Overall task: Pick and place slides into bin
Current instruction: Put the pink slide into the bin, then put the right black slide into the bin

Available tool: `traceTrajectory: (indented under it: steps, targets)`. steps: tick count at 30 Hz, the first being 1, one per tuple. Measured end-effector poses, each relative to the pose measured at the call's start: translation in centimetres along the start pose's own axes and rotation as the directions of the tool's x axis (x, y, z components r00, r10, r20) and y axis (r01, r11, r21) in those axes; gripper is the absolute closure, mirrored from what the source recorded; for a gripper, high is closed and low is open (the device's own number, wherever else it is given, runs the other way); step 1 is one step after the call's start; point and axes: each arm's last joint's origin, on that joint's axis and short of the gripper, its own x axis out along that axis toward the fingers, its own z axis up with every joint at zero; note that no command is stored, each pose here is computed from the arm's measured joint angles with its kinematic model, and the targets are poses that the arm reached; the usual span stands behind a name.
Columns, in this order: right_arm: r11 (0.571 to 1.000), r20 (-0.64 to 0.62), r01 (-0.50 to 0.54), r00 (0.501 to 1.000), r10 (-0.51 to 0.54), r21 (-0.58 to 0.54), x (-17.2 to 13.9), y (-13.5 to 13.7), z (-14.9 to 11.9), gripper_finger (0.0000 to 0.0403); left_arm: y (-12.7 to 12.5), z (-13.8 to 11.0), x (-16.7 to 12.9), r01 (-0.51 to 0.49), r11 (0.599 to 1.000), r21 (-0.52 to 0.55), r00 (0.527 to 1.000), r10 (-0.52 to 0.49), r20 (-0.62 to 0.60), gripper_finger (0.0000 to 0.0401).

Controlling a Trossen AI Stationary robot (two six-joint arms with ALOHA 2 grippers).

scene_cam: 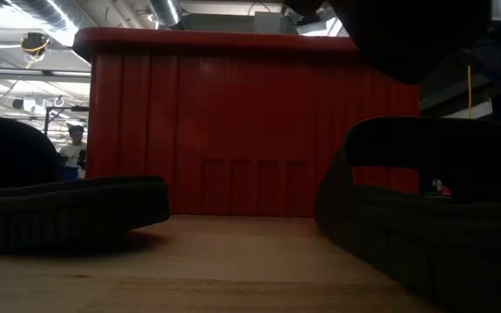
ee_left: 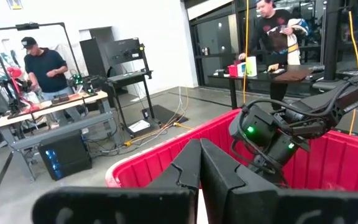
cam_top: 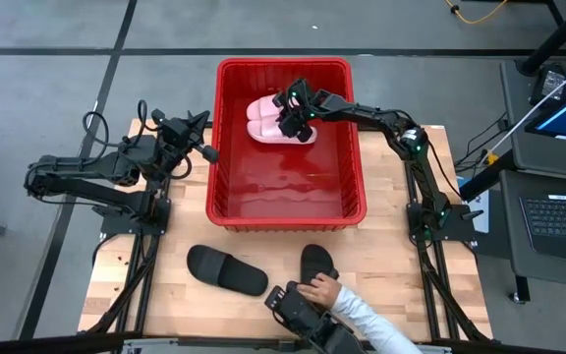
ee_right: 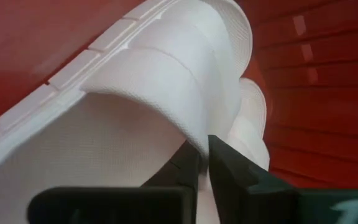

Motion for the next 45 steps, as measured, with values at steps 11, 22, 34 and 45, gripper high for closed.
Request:
traceTrajectory:
  steps: [11,22,34,45]
  targets:
    - [0.996,-0.026,-0.002,1.0,0.004,0.093,-0.1,0.0,-0.6,0.0322,0.0,0.0,0.0,0.001,1.0,-0.026,1.0,-0.001,0.0,0.04]
    - [0.981,-0.099,0.017,0.995,0.002,0.191,-0.2,0.0,-1.4,0.0294,0.0,0.0,0.0,0.004,1.0,-0.026,1.0,-0.004,0.001,0.0399]
    - [0.99,-0.337,0.083,0.941,-0.039,0.117,0.2,-0.2,1.5,0.0293,0.0,0.3,0.0,0.006,1.0,0.013,1.0,-0.007,0.018,0.0399]
    - [0.985,-0.329,0.135,0.94,-0.094,0.105,-2.6,-1.6,4.8,0.0293,-0.1,0.3,0.0,0.059,0.996,0.061,0.998,-0.061,0.03,0.04]
